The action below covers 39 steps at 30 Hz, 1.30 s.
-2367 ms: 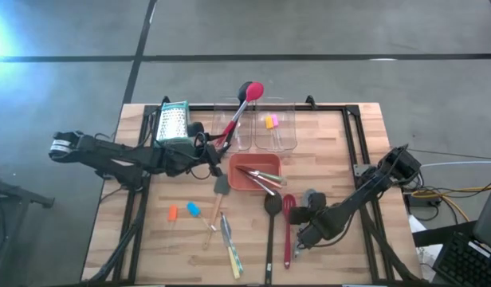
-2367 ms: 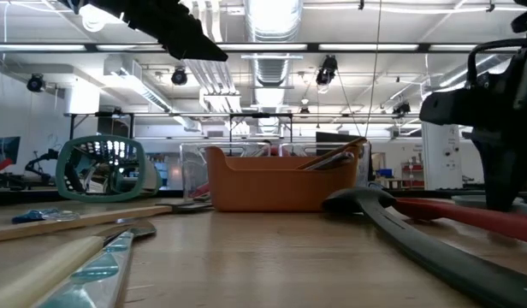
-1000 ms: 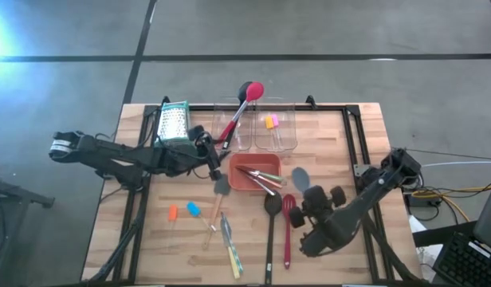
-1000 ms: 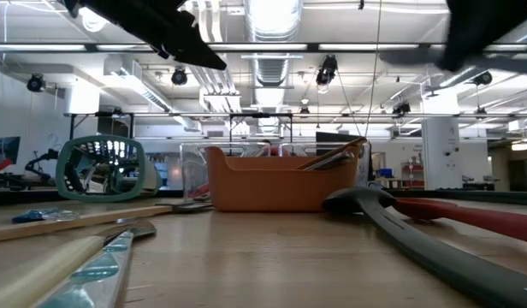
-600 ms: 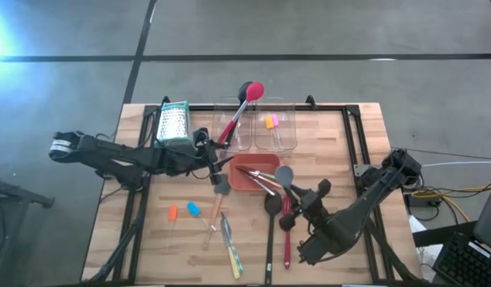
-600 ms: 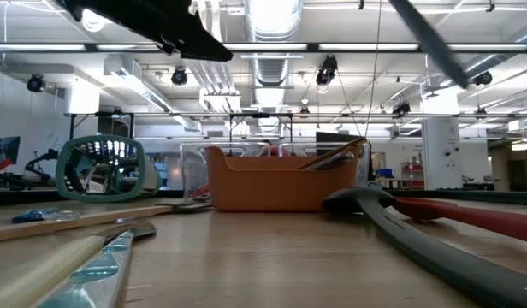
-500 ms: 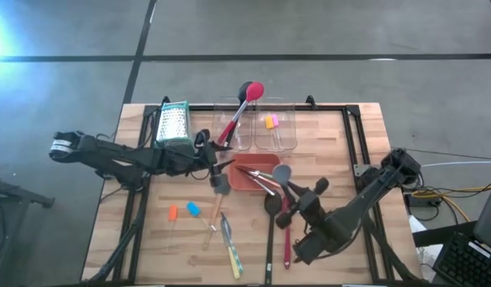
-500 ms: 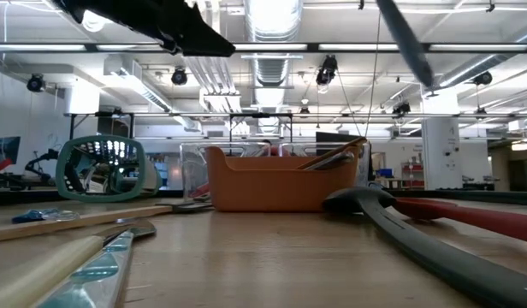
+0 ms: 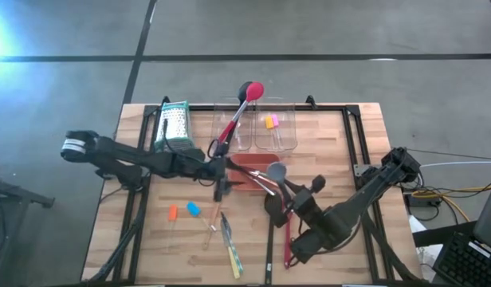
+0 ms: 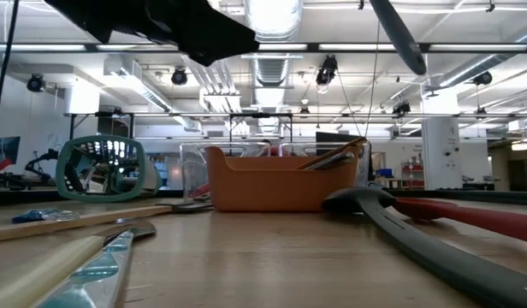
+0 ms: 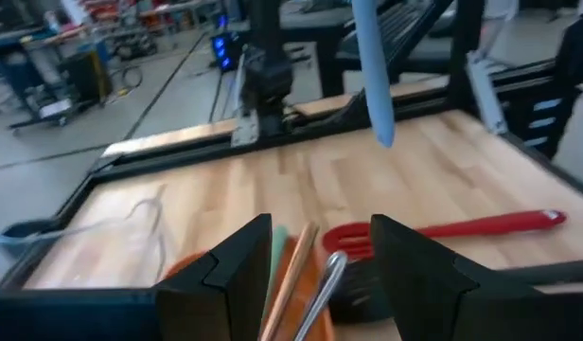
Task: Pick & Place Kitchen Items
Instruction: Put the blue serving spoon into the left transparent bin
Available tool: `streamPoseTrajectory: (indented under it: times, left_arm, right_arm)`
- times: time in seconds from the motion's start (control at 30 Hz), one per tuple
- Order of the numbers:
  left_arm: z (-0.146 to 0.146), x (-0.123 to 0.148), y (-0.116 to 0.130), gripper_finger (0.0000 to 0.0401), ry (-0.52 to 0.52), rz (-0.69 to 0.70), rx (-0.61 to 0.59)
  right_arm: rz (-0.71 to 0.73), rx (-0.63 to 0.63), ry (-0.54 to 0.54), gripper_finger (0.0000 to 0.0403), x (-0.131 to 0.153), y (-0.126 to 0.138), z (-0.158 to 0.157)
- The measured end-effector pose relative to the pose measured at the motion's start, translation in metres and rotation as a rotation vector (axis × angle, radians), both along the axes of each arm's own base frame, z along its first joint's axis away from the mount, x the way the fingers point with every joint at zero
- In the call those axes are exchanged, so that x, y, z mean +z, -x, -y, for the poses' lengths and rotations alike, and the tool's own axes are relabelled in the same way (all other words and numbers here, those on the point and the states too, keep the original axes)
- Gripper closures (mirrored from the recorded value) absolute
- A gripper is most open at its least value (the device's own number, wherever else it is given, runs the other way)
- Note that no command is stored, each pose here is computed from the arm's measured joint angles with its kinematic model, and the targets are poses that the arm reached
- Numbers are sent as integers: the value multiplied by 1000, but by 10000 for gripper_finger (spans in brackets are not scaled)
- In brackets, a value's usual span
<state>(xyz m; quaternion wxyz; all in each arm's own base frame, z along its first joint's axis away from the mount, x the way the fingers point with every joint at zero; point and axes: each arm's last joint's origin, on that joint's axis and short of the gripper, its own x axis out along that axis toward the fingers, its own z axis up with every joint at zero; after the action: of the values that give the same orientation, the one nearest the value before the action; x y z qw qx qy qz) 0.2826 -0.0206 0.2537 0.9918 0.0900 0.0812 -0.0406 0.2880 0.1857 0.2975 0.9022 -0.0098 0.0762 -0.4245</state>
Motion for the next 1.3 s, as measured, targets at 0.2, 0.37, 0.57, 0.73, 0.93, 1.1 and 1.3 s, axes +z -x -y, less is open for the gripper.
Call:
streamPoseTrajectory:
  times: [0.2, 0.37, 0.57, 0.73, 0.93, 1.1, 1.3]
  left_arm:
    - [4, -1, -7, 215, 38, 52, -104]
    - [7, 3, -5, 215, 76, 75, -205]
    - [11, 6, -5, 215, 88, 109, -321]
    - [11, 6, -5, 215, 69, 111, -326]
    - [11, 5, -5, 215, 79, 104, -327]
    - [12, 4, -4, 215, 89, 93, -351]
    - [22, 8, -3, 215, 59, 135, -401]
  right_arm:
    - [-73, 94, -1, 362, 13, -20, -14]
    - [-96, 136, 9, 362, 15, -29, -17]
    - [-69, 159, -40, 362, 16, -36, -15]
    - [-51, 295, -59, 362, 22, -49, -22]
    - [-3, 483, 3, 362, 21, -58, -28]
    - [54, 553, 71, 362, 19, -65, -21]
    - [34, 504, 81, 362, 5, -73, 0]
